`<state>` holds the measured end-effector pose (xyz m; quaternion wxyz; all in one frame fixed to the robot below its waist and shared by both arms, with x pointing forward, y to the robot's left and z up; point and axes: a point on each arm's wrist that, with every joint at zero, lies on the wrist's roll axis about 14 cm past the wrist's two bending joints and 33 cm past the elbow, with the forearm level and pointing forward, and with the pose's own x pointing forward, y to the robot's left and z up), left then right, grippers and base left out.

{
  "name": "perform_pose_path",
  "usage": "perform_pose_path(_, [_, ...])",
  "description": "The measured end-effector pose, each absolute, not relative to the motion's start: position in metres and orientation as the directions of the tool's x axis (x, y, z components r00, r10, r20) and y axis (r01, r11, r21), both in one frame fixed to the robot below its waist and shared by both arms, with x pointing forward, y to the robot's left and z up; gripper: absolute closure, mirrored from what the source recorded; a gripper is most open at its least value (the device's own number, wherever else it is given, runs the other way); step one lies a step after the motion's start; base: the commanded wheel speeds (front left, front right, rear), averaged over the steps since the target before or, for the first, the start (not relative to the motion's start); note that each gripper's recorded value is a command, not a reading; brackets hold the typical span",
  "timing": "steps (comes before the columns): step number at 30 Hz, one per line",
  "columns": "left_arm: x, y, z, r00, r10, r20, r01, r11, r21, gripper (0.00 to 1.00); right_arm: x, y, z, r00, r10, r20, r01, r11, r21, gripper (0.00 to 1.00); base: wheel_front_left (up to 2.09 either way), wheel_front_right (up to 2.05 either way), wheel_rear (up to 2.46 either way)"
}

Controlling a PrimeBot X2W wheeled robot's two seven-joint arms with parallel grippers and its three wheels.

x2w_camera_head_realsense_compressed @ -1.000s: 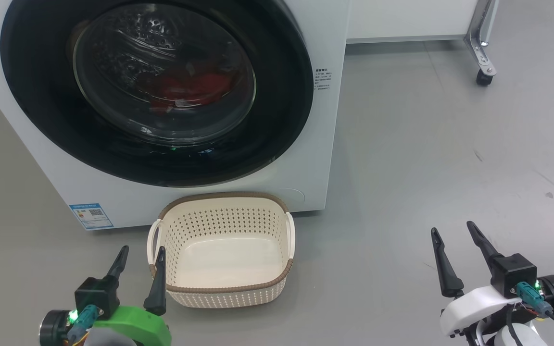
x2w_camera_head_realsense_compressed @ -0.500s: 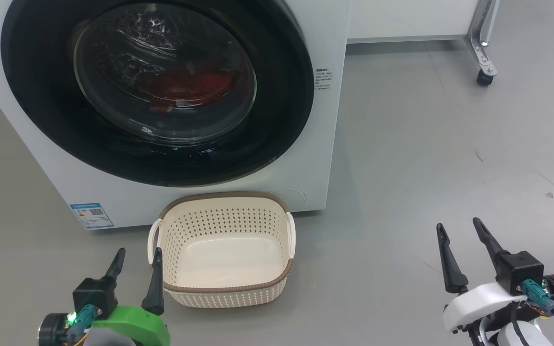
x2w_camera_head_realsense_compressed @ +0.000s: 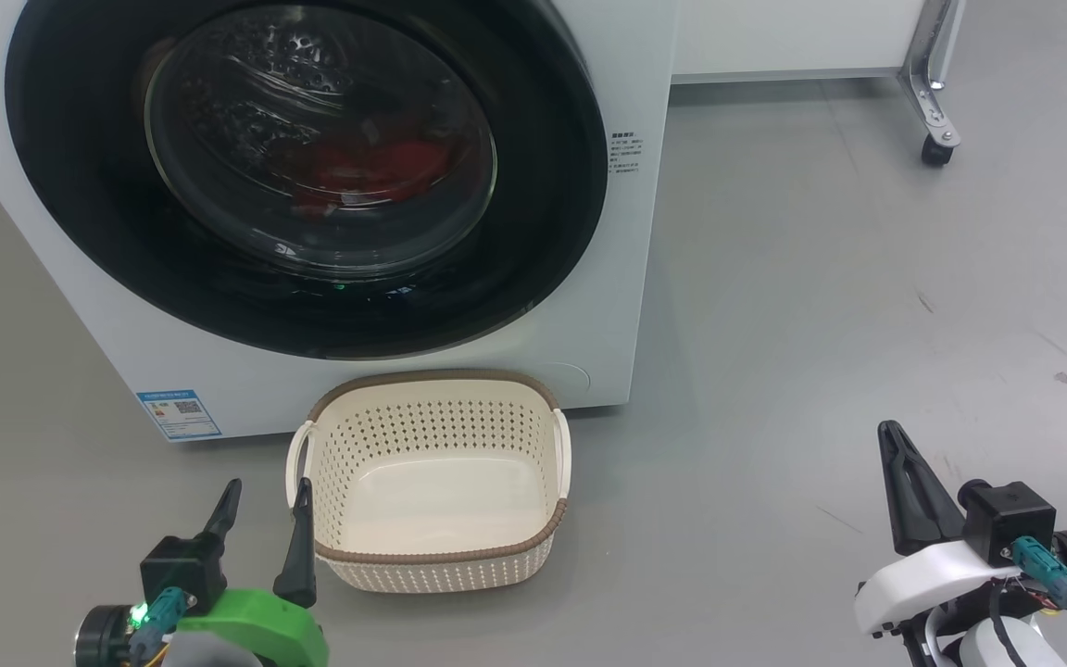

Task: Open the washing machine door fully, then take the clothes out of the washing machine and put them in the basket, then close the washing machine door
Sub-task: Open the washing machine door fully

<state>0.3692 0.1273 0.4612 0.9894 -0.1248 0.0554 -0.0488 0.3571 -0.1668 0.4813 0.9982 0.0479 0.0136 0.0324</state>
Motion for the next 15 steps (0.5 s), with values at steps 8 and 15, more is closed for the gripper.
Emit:
perform_pose_path(8, [0.3692,0.1283,0.4610,0.989,-0.108,-0.097,0.082,0.967,-0.242,0.00,0.3579,-0.1654,0.4805,0.998,0.057,-0.027,-0.052,0.986,0.157,1.00,0.00,0.00,0.00])
perform_pose_path(15, [0.3699,0.1293,0.4592,0.989,-0.105,-0.102,0.078,0.968,-0.240,0.00,0.3603,-0.1621,0.4787,0.999,0.029,-0.033,-0.016,0.938,0.348,1.00,0.00,0.00,0.00])
